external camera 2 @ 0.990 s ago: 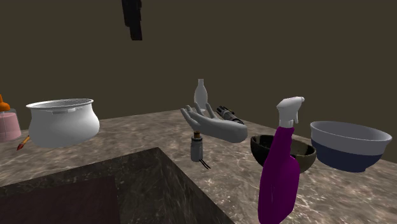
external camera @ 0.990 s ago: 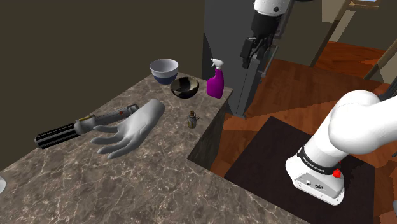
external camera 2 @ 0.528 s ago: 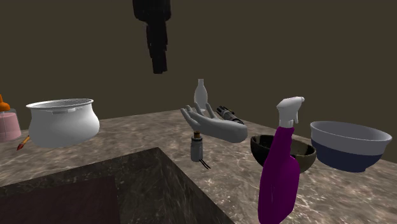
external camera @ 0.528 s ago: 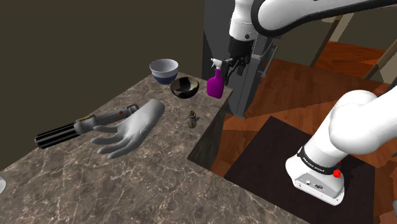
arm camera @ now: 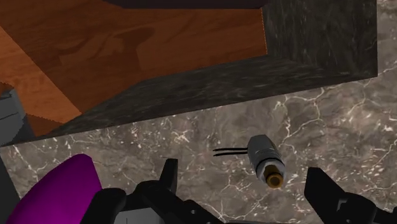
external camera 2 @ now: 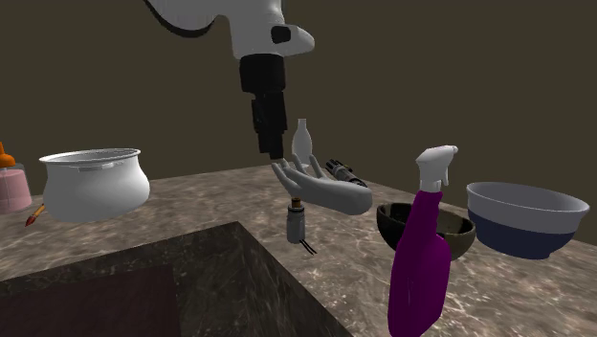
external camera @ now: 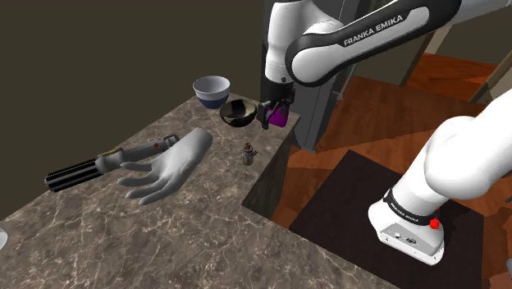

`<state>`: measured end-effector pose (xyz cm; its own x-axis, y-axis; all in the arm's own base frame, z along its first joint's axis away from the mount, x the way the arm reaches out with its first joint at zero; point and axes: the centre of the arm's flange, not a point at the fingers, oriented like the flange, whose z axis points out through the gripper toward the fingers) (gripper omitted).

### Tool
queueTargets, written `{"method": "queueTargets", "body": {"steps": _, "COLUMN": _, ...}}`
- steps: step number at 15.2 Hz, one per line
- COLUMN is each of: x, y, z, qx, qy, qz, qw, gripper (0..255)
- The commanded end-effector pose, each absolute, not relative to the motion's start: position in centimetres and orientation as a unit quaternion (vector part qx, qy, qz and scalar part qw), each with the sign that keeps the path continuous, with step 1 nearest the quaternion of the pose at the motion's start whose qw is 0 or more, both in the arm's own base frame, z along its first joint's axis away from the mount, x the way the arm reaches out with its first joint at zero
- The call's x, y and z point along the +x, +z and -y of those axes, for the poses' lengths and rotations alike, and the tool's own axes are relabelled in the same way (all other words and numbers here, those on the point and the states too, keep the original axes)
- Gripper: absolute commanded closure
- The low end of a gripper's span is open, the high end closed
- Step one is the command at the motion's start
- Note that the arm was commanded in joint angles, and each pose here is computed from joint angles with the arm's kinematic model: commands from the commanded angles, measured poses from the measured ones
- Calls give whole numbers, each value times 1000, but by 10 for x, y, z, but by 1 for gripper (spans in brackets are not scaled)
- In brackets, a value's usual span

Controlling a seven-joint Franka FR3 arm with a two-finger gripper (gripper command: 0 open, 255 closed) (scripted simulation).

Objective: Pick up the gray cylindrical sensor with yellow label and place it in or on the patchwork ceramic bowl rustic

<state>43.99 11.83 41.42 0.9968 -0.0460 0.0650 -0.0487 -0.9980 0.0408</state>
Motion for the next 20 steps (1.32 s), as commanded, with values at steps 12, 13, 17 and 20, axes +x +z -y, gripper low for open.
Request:
{"method": "queueTargets", "body": {"steps": 12, "x": 507, "y": 301, "z": -176, "qx": 999, "qy": 38, "qz": 11, "qw": 26, "gripper": 0}}
{"method": "queueTargets", "body": {"steps": 13, "x": 508, "y": 296, "z": -175, "qx": 999, "qy": 38, "qz": 11, "qw": 26, "gripper": 0}}
{"method": "queueTargets", "body": {"steps": 17, "x": 509, "y": 272, "z": -174, "qx": 999, "qy": 38, "qz": 11, "qw": 26, "gripper": 0}}
{"method": "queueTargets", "body": {"steps": 20, "x": 509, "y": 272, "z": -174, "qx": 999, "qy": 38, "qz": 11, "qw": 26, "gripper": 0}}
